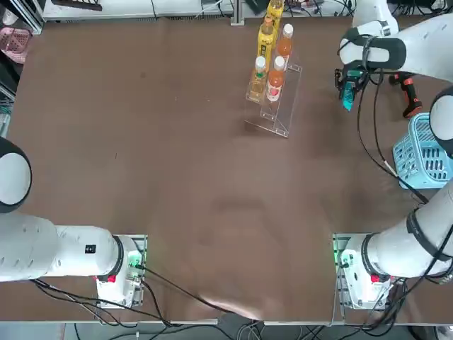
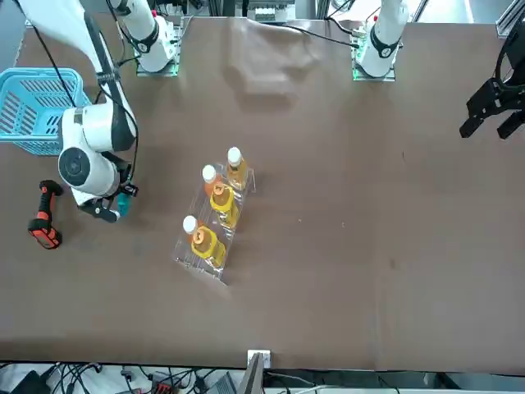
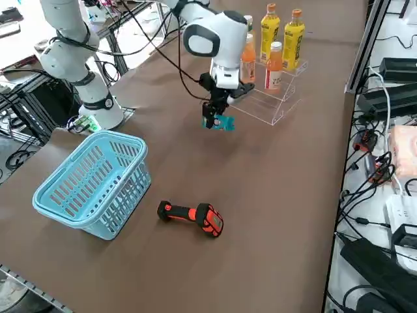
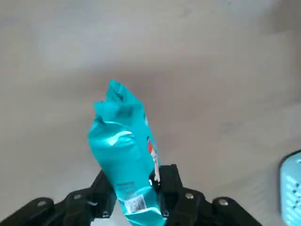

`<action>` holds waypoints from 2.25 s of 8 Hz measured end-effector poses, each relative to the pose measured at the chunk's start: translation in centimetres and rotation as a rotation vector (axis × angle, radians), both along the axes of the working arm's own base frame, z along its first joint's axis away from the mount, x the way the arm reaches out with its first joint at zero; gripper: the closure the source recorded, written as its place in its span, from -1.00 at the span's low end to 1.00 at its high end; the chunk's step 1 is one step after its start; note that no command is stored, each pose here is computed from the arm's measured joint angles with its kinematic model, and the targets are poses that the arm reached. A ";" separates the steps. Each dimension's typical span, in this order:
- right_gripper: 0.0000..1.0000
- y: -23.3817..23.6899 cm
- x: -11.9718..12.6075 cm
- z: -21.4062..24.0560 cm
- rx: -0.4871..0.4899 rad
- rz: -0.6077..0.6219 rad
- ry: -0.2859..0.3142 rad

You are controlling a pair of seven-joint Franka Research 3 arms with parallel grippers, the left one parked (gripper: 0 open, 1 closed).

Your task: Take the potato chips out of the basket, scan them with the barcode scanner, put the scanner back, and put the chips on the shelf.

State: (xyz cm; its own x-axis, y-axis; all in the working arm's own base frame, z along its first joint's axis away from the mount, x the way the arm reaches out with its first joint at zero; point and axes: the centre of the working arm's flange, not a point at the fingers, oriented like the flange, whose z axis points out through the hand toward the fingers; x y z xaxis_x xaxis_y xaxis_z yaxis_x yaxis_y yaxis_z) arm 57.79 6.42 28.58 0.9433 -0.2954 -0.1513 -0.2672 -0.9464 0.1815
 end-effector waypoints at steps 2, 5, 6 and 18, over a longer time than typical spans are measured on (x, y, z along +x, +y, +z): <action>0.07 3.7 -0.4 0.6 0.074 -0.001 -0.001; 0.02 8.6 -1.3 0.5 0.099 -0.021 -0.007; 0.02 10.4 -1.6 0.3 0.099 -0.029 -0.021; 0.02 20.2 -3.6 -4.6 0.112 -0.154 -0.119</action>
